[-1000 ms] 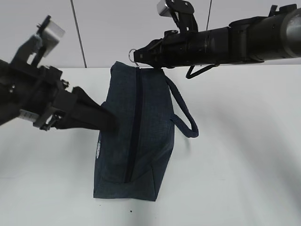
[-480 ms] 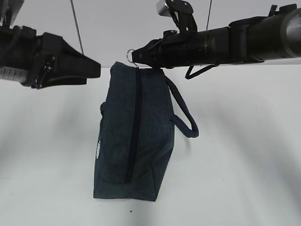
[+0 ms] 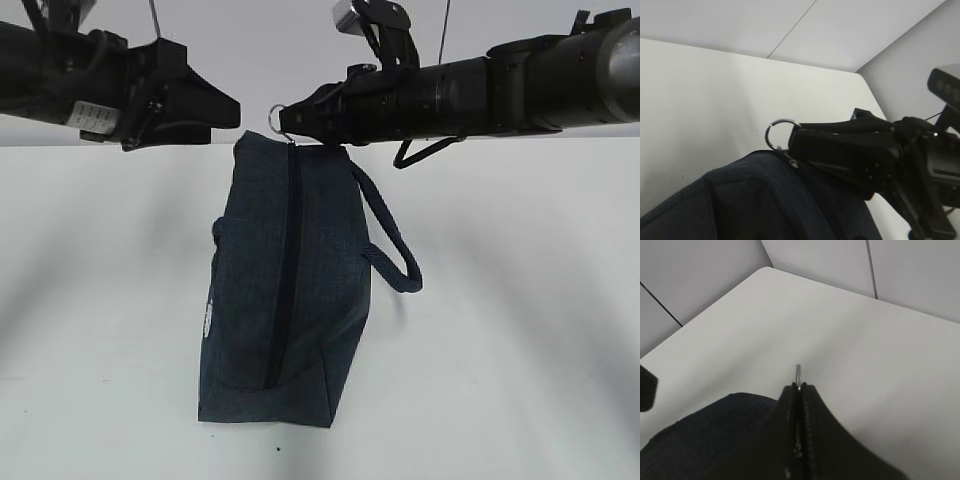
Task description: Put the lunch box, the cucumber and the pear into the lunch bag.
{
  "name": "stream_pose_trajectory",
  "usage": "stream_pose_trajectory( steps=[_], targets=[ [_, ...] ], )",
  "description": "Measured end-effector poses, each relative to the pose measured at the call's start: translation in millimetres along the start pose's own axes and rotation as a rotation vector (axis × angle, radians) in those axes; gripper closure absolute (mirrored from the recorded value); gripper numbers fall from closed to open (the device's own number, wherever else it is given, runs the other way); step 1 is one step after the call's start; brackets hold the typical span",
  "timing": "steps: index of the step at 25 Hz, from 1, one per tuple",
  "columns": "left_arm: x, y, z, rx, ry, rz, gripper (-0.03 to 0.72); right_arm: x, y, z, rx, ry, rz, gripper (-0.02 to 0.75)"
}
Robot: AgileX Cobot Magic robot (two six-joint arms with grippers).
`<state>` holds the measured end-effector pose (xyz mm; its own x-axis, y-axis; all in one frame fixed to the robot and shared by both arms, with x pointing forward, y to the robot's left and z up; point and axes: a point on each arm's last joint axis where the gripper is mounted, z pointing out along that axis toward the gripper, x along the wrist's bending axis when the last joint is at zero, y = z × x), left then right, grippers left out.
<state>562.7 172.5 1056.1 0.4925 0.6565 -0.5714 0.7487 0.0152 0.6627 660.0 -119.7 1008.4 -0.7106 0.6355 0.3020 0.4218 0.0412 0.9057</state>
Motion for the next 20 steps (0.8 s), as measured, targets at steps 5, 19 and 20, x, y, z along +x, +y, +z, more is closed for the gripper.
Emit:
stream_pose_trajectory(
  steps=[5,19,20],
  targets=[
    [13.7,-2.5,14.8,0.034,0.007,-0.029,0.348,0.0,0.0,0.0,0.000,0.000,0.000,0.732],
    [15.4,-11.7,37.7,0.082,0.015,-0.026,0.424,0.0,-0.1,0.0,0.001,0.000,-0.001,0.732],
    [15.8,-12.0,37.6,0.085,0.019,-0.020,0.489,0.0,-0.1,0.0,0.001,0.000,-0.001,0.732]
  ],
)
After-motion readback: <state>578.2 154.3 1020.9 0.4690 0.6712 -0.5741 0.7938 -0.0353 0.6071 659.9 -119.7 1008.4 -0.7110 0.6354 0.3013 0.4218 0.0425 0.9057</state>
